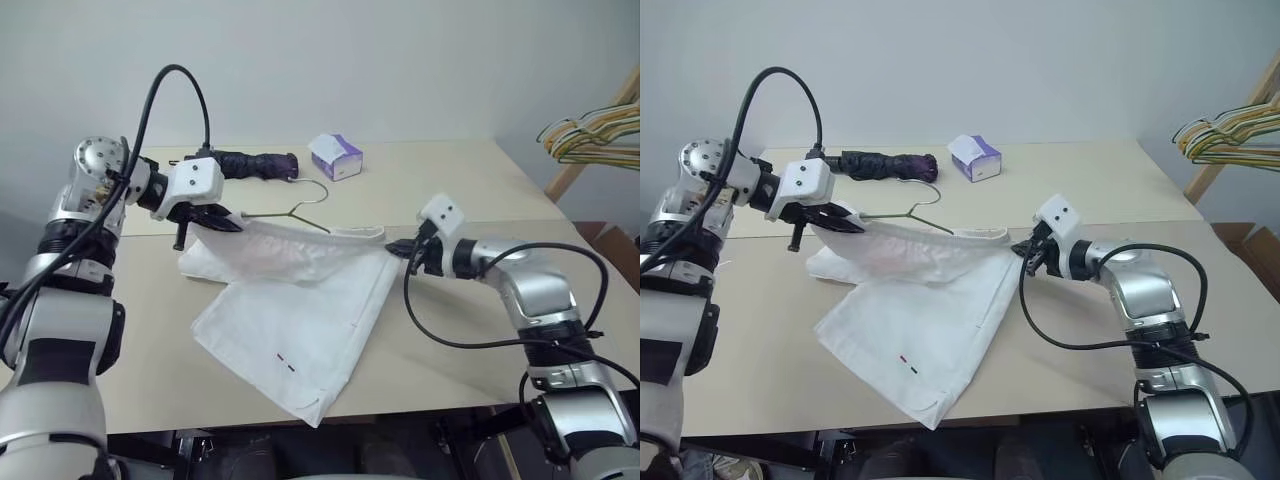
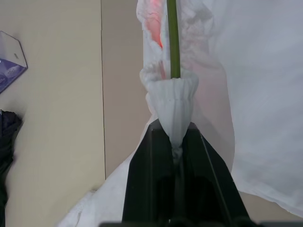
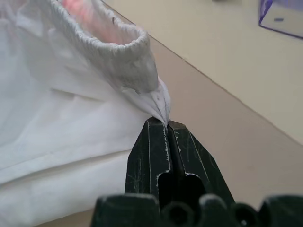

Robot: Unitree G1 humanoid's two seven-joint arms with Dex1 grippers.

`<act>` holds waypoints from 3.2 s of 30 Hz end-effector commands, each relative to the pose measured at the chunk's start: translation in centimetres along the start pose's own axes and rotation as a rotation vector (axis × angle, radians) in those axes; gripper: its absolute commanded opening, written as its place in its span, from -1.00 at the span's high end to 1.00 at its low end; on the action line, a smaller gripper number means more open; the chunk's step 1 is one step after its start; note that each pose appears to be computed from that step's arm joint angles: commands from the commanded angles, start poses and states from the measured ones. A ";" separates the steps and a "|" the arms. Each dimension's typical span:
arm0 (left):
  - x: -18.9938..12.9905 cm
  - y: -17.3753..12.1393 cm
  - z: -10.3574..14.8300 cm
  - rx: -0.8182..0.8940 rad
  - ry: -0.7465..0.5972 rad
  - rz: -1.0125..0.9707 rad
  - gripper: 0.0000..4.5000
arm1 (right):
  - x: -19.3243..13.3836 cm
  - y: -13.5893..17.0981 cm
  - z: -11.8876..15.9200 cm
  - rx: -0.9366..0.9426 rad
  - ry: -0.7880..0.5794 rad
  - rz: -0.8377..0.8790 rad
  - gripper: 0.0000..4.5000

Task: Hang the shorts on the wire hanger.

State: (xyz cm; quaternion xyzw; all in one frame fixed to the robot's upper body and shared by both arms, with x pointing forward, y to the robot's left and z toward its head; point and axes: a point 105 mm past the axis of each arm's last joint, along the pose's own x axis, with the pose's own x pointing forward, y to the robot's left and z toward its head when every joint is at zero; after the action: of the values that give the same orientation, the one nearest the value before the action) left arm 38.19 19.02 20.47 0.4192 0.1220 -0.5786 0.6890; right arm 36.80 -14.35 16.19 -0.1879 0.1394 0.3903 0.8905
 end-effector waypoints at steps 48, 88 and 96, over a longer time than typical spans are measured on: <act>1.4 1.7 4.3 0.059 -0.213 0.094 1.00 | -1.1 1.7 8.3 -0.600 0.022 0.138 -0.10; 0.6 2.6 5.4 0.058 -0.392 0.194 -0.07 | 0.1 1.0 6.7 -0.282 0.017 0.200 1.00; -2.6 4.6 4.6 0.053 -0.390 0.460 -0.96 | -2.0 -0.1 4.6 -0.135 0.044 0.053 1.00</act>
State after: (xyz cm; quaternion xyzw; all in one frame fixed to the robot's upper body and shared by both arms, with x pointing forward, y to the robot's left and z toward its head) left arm 39.95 17.07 23.83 0.3531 -0.0638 -0.5151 0.7784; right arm 36.15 -12.81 19.15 -0.2581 0.1612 0.4471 0.8411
